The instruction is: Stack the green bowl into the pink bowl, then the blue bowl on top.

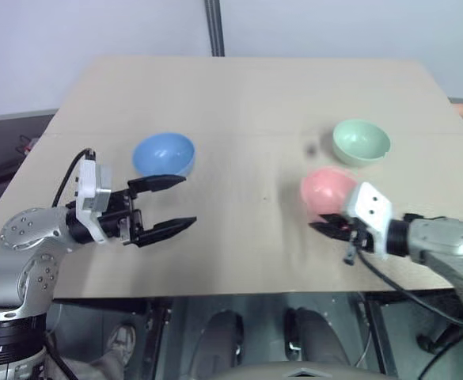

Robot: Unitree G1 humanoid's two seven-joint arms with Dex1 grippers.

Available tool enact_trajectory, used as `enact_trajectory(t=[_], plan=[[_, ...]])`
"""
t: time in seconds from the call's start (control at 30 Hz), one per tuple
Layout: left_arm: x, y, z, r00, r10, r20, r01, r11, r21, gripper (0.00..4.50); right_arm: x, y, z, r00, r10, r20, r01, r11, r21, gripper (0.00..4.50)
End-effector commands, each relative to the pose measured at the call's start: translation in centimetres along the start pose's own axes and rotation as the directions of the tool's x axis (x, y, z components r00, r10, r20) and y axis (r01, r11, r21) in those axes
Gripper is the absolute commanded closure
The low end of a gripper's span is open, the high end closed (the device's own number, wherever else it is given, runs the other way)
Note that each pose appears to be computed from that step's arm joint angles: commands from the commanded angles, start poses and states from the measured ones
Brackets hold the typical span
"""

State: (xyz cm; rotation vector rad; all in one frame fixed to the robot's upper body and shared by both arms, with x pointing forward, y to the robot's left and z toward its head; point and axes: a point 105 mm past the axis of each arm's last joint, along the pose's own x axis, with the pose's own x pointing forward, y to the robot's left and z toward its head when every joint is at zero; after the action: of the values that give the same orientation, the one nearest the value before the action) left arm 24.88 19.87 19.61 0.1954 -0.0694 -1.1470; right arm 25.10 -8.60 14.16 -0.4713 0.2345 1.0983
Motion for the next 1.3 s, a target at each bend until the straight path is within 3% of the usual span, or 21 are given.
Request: enact_trajectory(t=[0.03,0.13,0.17,0.2,0.43,0.57,0.63,0.77,1.03,1.13,1.3], plan=[[0.2,-0.1,1.0,1.0,0.004,0.02,-0.005,0.999,0.053,0.0,2.7,-0.8,0.4,0.999,0.011,0.032,-0.009,0.998,-0.063,4.4],[0.5,-0.2,1.2,1.0,0.007,0.03,-0.008,0.998,0.055,0.0,4.5,-1.1,0.2,0.999,0.043,0.028,-0.04,0.994,-0.098,4.4],[0.5,-0.3,1.3,0.999,0.007,0.033,-0.009,0.998,0.054,0.0,4.9,-1.4,0.3,0.999,0.043,0.03,-0.04,0.993,-0.111,3.72],[0.5,-0.3,1.3,0.999,0.008,0.034,-0.01,0.998,0.054,0.0,5.4,-1.6,0.5,0.998,0.042,0.039,-0.038,0.993,-0.113,3.46],[0.7,-0.7,1.3,0.999,0.013,0.041,-0.015,0.999,0.05,0.0,5.5,-3.1,2.6,0.994,-0.017,0.107,0.037,0.98,-0.196,0.04],[0.9,-0.6,1.2,0.998,0.023,0.051,-0.025,0.999,0.046,0.0,1.0,-3.9,7.6,0.952,0.009,0.306,0.036,0.989,-0.141,0.04],[1.1,-0.6,1.1,0.998,0.025,0.061,-0.028,0.999,0.04,0.0,-0.5,-6.0,7.9,0.952,-0.066,0.3,0.108,0.986,-0.127,0.04],[1.5,-0.6,1.0,0.997,0.024,0.075,-0.027,0.999,0.037,0.0,-1.2,-12.2,3.8,0.945,-0.308,0.109,0.324,0.927,-0.187,0.04],[1.4,-0.9,0.9,0.996,0.037,0.077,-0.04,0.999,0.035,0.0,0.8,-19.1,-3.5,0.87,-0.488,-0.068,0.477,0.869,-0.128,0.04],[1.0,-1.3,1.0,0.996,0.058,0.07,-0.06,0.998,0.032,0.0,1.2,-20.2,-3.6,0.855,-0.515,-0.063,0.507,0.855,-0.109,0.76],[0.6,-1.7,0.9,0.995,0.081,0.062,-0.082,0.996,0.025,0.0,1.2,-20.9,-3.0,0.848,-0.529,-0.036,0.524,0.846,-0.103,3.11]])
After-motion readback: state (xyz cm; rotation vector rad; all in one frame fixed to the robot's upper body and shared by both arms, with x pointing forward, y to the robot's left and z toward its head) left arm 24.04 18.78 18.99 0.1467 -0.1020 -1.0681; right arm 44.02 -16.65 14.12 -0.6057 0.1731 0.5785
